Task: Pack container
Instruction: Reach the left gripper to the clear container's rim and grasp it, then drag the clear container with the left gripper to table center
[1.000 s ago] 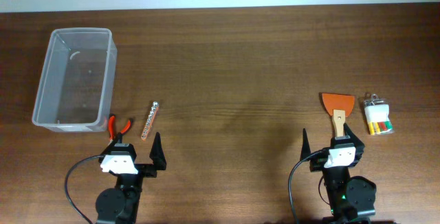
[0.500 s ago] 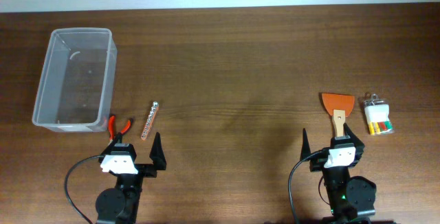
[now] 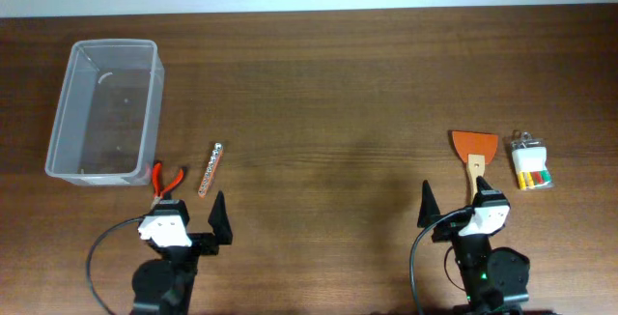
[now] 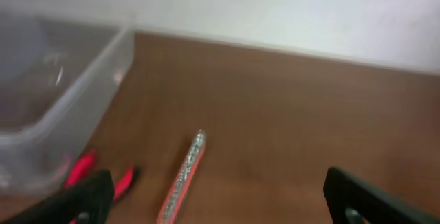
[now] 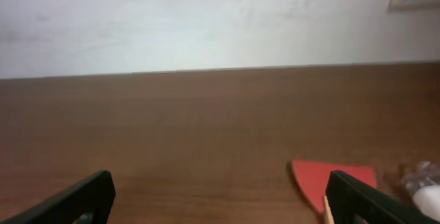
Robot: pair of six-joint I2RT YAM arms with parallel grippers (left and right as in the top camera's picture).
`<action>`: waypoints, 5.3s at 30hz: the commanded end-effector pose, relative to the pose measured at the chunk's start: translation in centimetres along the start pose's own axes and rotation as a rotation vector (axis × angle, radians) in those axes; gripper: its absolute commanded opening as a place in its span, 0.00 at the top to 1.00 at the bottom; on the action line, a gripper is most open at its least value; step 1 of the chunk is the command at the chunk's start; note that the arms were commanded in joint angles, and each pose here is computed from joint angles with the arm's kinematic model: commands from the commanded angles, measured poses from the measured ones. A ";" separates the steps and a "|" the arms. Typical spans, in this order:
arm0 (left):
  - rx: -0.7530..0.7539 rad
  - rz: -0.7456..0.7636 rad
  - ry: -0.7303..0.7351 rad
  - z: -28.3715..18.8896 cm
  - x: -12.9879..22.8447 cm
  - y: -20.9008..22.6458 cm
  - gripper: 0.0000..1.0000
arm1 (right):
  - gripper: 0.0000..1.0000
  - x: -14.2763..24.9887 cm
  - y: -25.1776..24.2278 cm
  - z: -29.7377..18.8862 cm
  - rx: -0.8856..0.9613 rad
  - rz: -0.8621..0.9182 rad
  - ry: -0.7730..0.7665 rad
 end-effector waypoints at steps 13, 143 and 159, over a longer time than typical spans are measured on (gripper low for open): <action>-0.216 -0.066 0.522 1.5 -12.4 3.5 0.01 | 0.01 -9.5 4.2 2.2 0.081 0.068 0.477; 0.165 0.229 1.121 17.5 -3.4 -6.5 0.98 | 0.01 -9.1 -0.1 6.0 0.405 0.191 0.947; 0.143 0.208 1.203 16.1 3.0 -6.2 0.98 | 0.01 -8.8 -0.1 5.6 0.393 0.156 0.983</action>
Point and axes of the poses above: each gripper's point midway between its finger pads, its own z axis out along the fingers, its own y axis along the line the jaws close on, x = y × z, the point moved 8 cm from there along -z, back along the fingers, and after that the axes turned 14 degrees about z, right-handed, at the moved point
